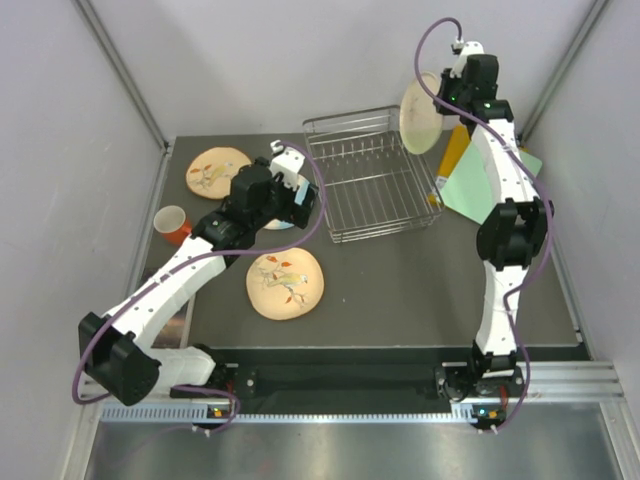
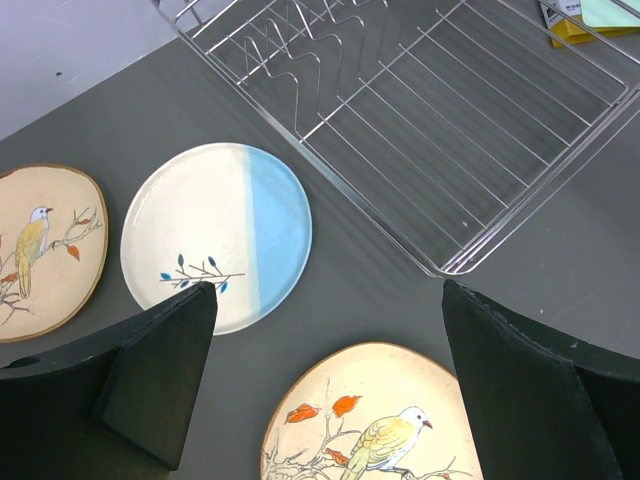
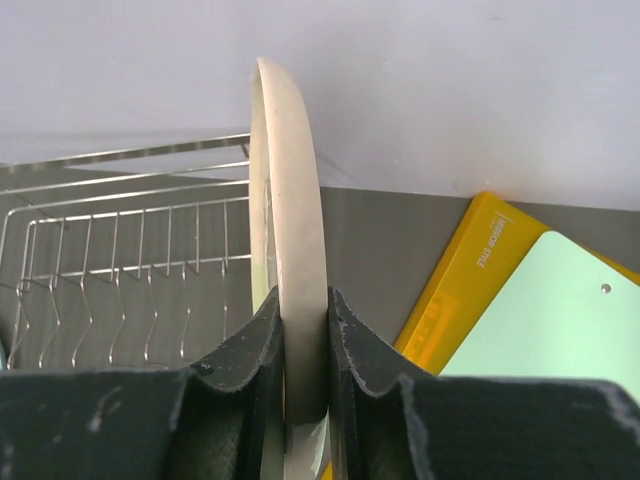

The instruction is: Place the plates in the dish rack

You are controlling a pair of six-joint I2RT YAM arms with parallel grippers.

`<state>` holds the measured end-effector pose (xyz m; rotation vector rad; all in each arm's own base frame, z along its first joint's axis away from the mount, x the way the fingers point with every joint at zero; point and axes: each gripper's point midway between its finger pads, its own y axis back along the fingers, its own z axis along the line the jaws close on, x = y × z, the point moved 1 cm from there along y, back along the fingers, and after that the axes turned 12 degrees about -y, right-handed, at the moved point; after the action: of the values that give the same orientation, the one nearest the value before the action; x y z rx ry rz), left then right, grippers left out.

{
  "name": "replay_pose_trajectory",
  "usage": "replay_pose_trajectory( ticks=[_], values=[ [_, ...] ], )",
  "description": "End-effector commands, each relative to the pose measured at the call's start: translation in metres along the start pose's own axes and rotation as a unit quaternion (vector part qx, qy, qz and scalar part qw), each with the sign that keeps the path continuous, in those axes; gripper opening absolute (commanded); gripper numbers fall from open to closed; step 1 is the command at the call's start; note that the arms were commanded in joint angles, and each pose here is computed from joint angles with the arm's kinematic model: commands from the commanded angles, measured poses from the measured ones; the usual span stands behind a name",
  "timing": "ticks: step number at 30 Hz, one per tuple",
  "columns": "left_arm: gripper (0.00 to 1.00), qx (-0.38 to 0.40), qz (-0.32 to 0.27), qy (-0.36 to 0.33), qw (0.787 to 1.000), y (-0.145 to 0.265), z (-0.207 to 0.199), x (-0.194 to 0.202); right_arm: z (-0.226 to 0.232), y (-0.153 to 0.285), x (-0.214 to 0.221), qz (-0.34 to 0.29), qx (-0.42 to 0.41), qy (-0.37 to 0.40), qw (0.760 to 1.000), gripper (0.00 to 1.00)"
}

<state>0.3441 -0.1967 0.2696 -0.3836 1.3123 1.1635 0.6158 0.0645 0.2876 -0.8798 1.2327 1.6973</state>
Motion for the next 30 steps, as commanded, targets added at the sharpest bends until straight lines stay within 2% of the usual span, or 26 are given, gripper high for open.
replay_pose_trajectory(
  ticks=[1, 10, 18, 30],
  values=[
    [0.99, -0.012, -0.015, 0.002, 1.0, -0.005, 0.005, -0.003, 0.026, 0.034, -0.092, -0.14, -0.032, 0.024, 0.989, 0.0],
    [0.99, -0.015, -0.014, 0.006, 1.0, -0.005, 0.006, 0.002, 0.037, 0.03, -0.077, -0.121, -0.04, 0.029, 0.991, 0.0],
    [0.99, -0.016, -0.01, 0.009, 1.0, -0.002, 0.008, 0.008, 0.068, 0.058, -0.117, -0.183, -0.062, 0.041, 0.98, 0.0],
    [0.99, -0.011, -0.013, 0.02, 1.0, -0.001, 0.004, 0.012, 0.073, 0.074, -0.127, -0.197, -0.053, 0.059, 0.977, 0.0]
  ],
)
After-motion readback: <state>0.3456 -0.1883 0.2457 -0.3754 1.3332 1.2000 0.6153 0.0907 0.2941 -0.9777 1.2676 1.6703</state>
